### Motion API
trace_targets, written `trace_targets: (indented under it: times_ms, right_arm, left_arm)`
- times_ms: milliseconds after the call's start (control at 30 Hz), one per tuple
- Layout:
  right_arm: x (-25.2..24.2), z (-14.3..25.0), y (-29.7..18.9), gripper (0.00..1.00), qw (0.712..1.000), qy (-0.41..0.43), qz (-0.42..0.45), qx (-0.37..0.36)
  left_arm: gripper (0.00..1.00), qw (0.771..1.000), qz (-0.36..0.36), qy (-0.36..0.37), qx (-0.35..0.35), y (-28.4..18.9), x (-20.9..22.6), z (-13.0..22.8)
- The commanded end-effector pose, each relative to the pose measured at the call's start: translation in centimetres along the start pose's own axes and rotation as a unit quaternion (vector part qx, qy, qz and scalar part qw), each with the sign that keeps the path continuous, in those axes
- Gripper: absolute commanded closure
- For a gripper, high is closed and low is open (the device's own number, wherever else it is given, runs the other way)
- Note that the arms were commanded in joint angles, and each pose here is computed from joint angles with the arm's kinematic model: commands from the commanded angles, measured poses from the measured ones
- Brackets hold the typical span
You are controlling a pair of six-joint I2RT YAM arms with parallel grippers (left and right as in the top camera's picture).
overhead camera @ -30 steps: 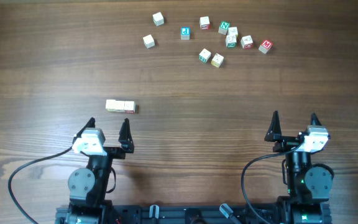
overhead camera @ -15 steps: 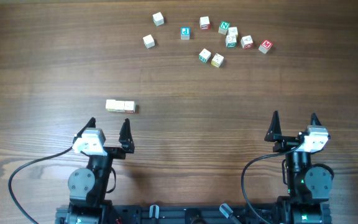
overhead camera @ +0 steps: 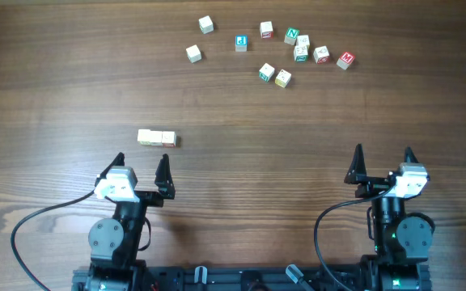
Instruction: Form a horizontal line
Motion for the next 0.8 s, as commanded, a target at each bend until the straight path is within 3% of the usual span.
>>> trace_targets:
  times_ms: [0,767]
  right_arm:
    - [0.08,-0.18,-0.04,0.0,1.0,-0.005,-0.004,-0.006]
    - [0.07,-0.17,-0.04,0.0,1.0,-0.005,-0.004,-0.006]
  left_arm:
    - [0.0,1.0,0.011,0.01,0.004,-0.03,-0.29,0.22]
    - [0.0,1.0,0.001,0.009,0.0,-0.02,0.15,0.07]
Point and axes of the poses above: each gripper's point midway between its finger pads, its own y axis out along the fingers, its own x axis along the line the jaws close on, z = x × y, the point moved 4 cm from there along -y, back along the fingers, and after that the axes turned 11 degrees about -y, right-handed, at the moved point
